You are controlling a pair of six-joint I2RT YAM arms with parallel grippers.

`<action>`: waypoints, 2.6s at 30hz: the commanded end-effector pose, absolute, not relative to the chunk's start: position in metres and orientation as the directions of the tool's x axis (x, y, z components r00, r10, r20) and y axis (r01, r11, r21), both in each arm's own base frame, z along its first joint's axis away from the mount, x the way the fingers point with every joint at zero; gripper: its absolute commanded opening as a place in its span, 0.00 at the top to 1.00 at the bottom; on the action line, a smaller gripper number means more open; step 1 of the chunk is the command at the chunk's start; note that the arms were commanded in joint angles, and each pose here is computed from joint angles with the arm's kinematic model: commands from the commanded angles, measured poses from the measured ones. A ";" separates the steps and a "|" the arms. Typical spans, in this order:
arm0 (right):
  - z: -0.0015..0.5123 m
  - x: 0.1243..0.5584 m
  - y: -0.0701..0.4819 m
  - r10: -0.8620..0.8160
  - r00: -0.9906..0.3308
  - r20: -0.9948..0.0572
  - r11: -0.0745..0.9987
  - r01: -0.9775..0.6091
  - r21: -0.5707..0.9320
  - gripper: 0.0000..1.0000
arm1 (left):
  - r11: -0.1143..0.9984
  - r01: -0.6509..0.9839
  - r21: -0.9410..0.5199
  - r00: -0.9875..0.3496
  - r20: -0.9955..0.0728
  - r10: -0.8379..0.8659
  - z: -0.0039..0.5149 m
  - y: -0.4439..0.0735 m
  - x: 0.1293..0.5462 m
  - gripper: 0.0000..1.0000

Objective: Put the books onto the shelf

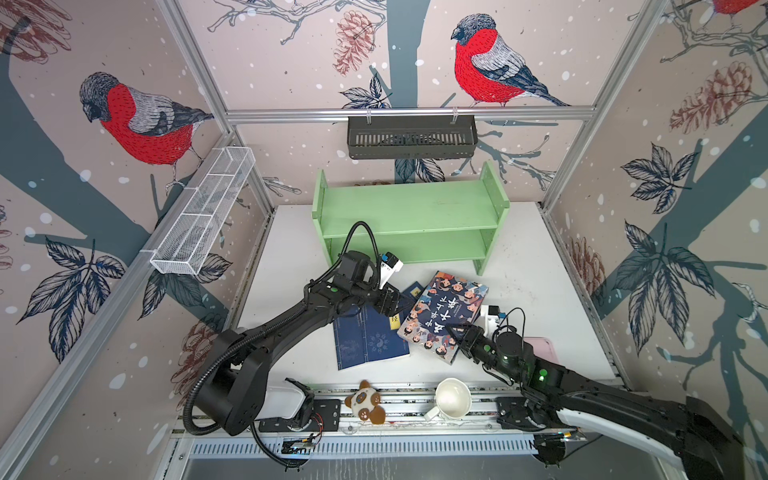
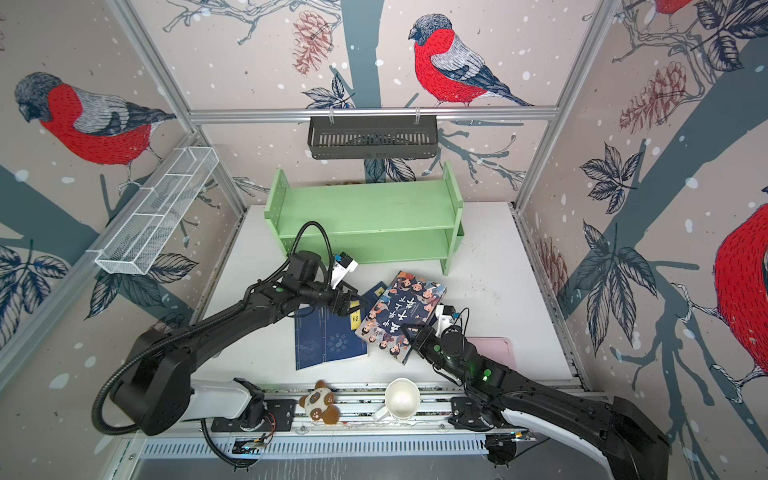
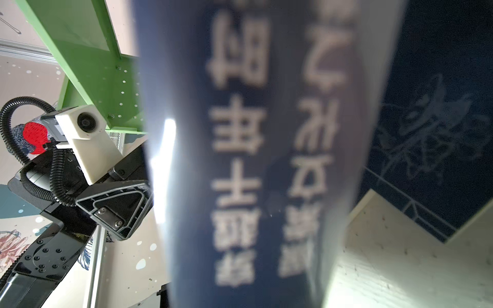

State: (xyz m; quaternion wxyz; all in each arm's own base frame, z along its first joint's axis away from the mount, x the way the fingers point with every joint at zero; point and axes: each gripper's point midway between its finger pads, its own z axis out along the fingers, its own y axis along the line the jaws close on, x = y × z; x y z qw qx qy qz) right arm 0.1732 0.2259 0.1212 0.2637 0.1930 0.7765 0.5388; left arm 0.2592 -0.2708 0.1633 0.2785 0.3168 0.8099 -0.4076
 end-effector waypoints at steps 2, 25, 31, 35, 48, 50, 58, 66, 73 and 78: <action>0.168 0.183 0.229 0.625 -0.746 -0.232 0.254 -0.087 0.963 0.98 | 0.486 0.724 -0.490 -0.654 -0.712 0.256 0.186 -0.260 0.264 0.20; 0.248 0.192 0.244 0.628 -0.726 -0.278 0.177 -0.215 0.960 0.99 | 0.441 0.414 -0.797 -0.866 -0.494 -0.081 0.235 -0.220 0.260 0.13; 0.261 0.199 0.257 0.622 -0.733 -0.276 0.144 -0.240 0.960 0.99 | 0.377 0.336 -0.863 -0.902 -0.410 -0.134 0.220 -0.216 0.243 0.14; 0.268 0.204 0.266 0.618 -0.735 -0.280 0.131 -0.255 0.958 0.99 | 0.339 0.270 -0.901 -0.922 -0.343 -0.179 0.204 -0.211 0.231 0.14; 0.275 0.218 0.278 0.636 -0.727 -0.260 0.078 -0.275 0.958 0.99 | 0.191 0.258 -0.947 -0.933 -0.295 -0.205 0.206 -0.214 0.212 0.12; 0.277 0.220 0.280 0.637 -0.727 -0.257 0.070 -0.277 0.958 0.99 | 0.190 0.258 -0.947 -0.934 -0.295 -0.203 0.204 -0.214 0.210 0.12; 0.281 0.224 0.295 0.614 -0.750 -0.246 0.036 -0.285 0.958 0.99 | 0.219 0.300 -0.929 -0.908 -0.348 -0.234 0.209 -0.216 0.220 0.12; 0.280 0.225 0.308 0.593 -0.777 -0.211 -0.019 -0.276 0.961 0.99 | 0.219 0.316 -0.923 -0.903 -0.363 -0.228 0.215 -0.227 0.231 0.21; 0.280 0.224 0.318 0.578 -0.790 -0.203 -0.039 -0.275 0.961 0.99 | 0.217 0.286 -0.933 -0.910 -0.335 -0.242 0.213 -0.228 0.236 0.30; 0.284 0.223 0.323 0.569 -0.799 -0.197 -0.060 -0.278 0.959 0.99 | 0.204 0.279 -0.938 -0.907 -0.327 -0.265 0.215 -0.227 0.237 0.31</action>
